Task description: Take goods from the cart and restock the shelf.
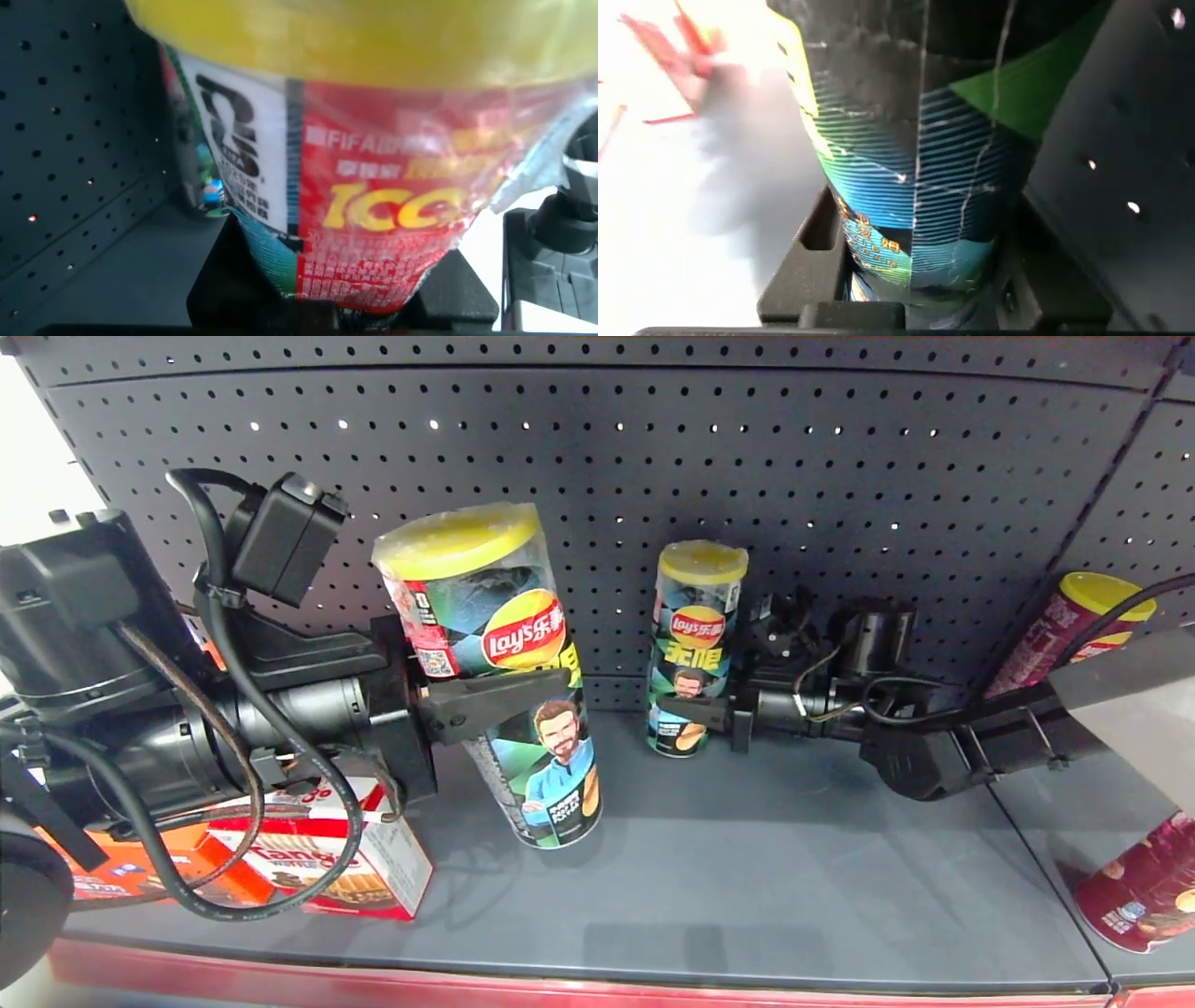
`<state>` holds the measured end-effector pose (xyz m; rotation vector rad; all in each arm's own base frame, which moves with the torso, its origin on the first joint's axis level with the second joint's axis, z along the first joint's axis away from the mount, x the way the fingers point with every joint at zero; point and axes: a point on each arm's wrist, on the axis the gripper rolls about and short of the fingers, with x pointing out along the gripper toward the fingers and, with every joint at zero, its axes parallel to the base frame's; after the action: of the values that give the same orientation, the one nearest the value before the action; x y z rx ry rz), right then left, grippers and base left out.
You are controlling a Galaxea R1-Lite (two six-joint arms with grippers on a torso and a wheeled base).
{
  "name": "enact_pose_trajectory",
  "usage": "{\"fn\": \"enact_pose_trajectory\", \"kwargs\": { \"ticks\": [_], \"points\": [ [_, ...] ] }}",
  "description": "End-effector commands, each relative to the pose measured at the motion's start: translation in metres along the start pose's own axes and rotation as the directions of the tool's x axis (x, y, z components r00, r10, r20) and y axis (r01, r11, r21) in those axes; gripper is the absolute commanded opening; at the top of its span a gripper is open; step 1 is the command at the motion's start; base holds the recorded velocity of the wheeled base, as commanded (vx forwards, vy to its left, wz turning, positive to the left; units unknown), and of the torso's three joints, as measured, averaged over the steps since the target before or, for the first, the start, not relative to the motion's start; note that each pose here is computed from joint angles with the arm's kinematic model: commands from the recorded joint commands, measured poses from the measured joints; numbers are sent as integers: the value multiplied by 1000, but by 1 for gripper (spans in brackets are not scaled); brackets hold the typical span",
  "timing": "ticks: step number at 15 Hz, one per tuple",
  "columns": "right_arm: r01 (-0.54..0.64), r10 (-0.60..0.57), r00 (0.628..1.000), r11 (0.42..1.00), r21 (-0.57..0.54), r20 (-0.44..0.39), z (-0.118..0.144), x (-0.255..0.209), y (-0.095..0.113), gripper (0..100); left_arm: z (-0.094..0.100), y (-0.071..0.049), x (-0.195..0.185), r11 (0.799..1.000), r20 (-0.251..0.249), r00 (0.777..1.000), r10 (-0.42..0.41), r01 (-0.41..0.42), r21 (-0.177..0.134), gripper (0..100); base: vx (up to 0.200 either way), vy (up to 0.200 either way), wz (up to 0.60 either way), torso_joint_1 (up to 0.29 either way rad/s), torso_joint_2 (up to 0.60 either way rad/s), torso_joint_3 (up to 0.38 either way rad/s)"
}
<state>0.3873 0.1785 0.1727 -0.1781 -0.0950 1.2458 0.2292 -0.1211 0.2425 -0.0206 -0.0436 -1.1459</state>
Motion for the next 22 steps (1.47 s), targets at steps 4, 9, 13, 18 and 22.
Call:
{"fn": "enact_pose_trajectory", "kwargs": {
  "ticks": [4, 9, 13, 18, 22],
  "points": [
    [-39, 40, 997, 999, -18, 70, 13, -31, 75, 0, 0, 0, -1, 1000, -1, 1000, 1, -1, -1, 0, 0, 0, 0, 0, 0, 0],
    [-51, 51, 997, 999, -3, 61, -8, -49, 115, 0, -1, 0, -1, 1000, -4, 1000, 3, -3, -3, 0, 0, 0, 0, 0, 0, 0],
    [-80, 79, 996, 997, 24, 35, -15, -61, 137, 0, -3, 1, 0, 1000, -9, 1000, 3, -3, -10, 0, 0, 0, 0, 0, 0, 0],
    [-87, 87, 996, 994, 58, -5, -42, -64, 145, 0, -6, 3, 2, 1000, -17, 1000, 3, -3, -15, 0, 0, 0, 0, 0, 0, 0],
    [-86, 86, 996, 995, 55, 1, -50, -59, 142, 0, -8, 4, 4, 1000, -22, 1000, 3, -3, -20, 0, 0, 0, 0, 0, 0, 0]
  ]
}}
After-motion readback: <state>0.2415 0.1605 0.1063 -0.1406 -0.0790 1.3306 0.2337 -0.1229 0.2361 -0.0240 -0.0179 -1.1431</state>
